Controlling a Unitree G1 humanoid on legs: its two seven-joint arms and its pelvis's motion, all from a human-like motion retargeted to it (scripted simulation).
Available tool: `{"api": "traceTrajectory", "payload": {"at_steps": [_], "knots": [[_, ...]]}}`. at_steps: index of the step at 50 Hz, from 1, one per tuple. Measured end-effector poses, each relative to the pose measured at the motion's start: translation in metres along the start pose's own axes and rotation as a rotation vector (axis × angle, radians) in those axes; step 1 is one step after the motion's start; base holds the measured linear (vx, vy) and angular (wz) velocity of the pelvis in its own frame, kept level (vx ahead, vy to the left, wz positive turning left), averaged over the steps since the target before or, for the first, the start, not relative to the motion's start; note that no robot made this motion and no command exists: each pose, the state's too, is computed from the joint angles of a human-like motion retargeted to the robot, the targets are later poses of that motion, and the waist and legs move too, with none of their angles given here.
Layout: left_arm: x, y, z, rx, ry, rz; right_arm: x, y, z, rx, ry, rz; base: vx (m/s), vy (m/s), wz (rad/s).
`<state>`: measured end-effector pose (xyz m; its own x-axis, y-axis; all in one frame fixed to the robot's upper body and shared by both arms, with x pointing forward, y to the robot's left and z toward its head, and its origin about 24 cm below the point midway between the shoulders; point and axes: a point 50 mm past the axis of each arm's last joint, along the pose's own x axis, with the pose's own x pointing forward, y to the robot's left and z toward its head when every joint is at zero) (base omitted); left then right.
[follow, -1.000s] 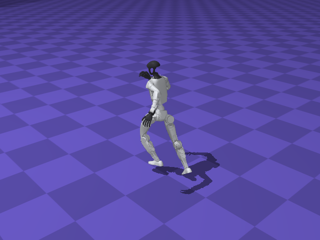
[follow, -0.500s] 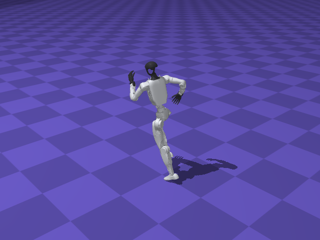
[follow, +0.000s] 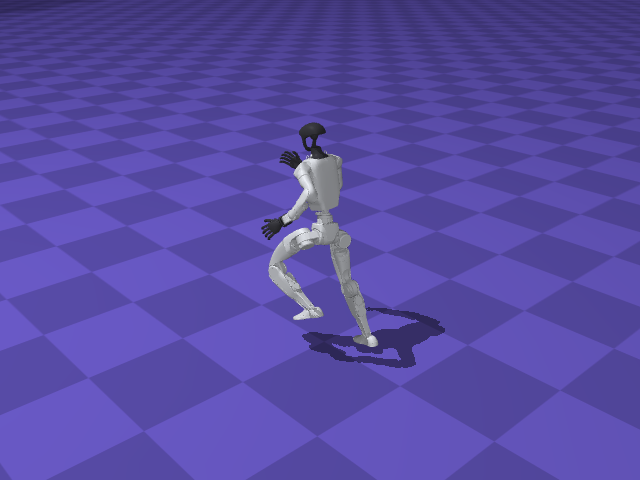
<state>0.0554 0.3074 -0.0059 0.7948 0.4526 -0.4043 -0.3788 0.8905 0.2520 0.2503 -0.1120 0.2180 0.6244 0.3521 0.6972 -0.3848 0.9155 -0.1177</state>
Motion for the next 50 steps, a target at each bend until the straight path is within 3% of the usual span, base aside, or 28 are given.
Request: {"api": "traceTrajectory", "payload": {"at_steps": [5,9,13,16,18,20,23,27,33,36,39,44,45,47,50], "knots": [[-0.036,0.039,-0.02,-0.082,0.171,0.033,0.01,0.045,0.063,0.185,-0.28,0.305,1.19,0.39,-0.5],[-0.029,0.041,-0.019,-0.031,0.172,0.035,-0.01,0.051,0.059,0.305,-0.211,0.364,1.21,0.52,0.17],[0.006,0.018,-0.015,0.099,0.119,-0.051,-0.049,0.032,0.012,0.318,0.114,0.246,1.13,0.48,0.64],[0.06,-0.041,-0.001,0.087,0.033,-0.103,-0.097,0.004,-0.037,0.161,0.448,0.059,0.92,0.39,0.95],[0.102,-0.102,0.037,0.085,-0.07,-0.198,-0.156,-0.023,-0.074,0.014,0.75,-0.117,0.8,0.24,1.52],[0.128,-0.161,0.118,0.073,-0.297,-0.314,-0.233,-0.048,-0.093,-0.116,1.084,-0.276,0.83,0.1,1.67],[0.094,-0.217,0.272,-0.113,-0.793,-0.48,-0.304,-0.071,-0.061,-0.105,1.31,-0.393,0.97,-0.05,1.39],[0.006,-0.206,0.373,-0.259,-1.378,-0.469,-0.337,-0.093,0.014,-0.063,1.456,-0.353,1.11,-0.3,0.95],[-0.072,-0.157,0.409,-0.543,-1.751,-0.614,-0.398,-0.095,0.082,-0.027,1.682,-0.606,1.17,-0.52,0.54],[-0.067,-0.13,0.39,-0.695,-1.735,-0.54,-0.407,-0.087,0.07,-0.023,1.688,-0.661,1.18,-0.59,-0.45],[-0.037,-0.114,0.348,-0.695,-1.568,-0.424,-0.392,-0.085,0.04,0.02,1.637,-0.576,1.13,-0.5,-1.07],[0.054,-0.097,0.216,-0.489,-0.846,-0.33,-0.325,-0.109,-0.039,-0.13,1.407,-0.478,0.97,-0.35,-1.47],[0.071,-0.093,0.167,-0.467,-0.616,-0.256,-0.302,-0.116,-0.058,-0.18,1.33,-0.508,0.9,-0.2,-2.12],[0.083,-0.094,0.048,-0.696,-0.059,-0.066,-0.221,-0.118,-0.099,-0.202,1.095,-0.491,0.92,-0.14,-1.98],[0.026,-0.084,-0.093,-1.126,0.567,0.387,-0.07,-0.073,-0.099,-0.057,0.62,-0.292,1.03,-0.03,-1.16]]}}
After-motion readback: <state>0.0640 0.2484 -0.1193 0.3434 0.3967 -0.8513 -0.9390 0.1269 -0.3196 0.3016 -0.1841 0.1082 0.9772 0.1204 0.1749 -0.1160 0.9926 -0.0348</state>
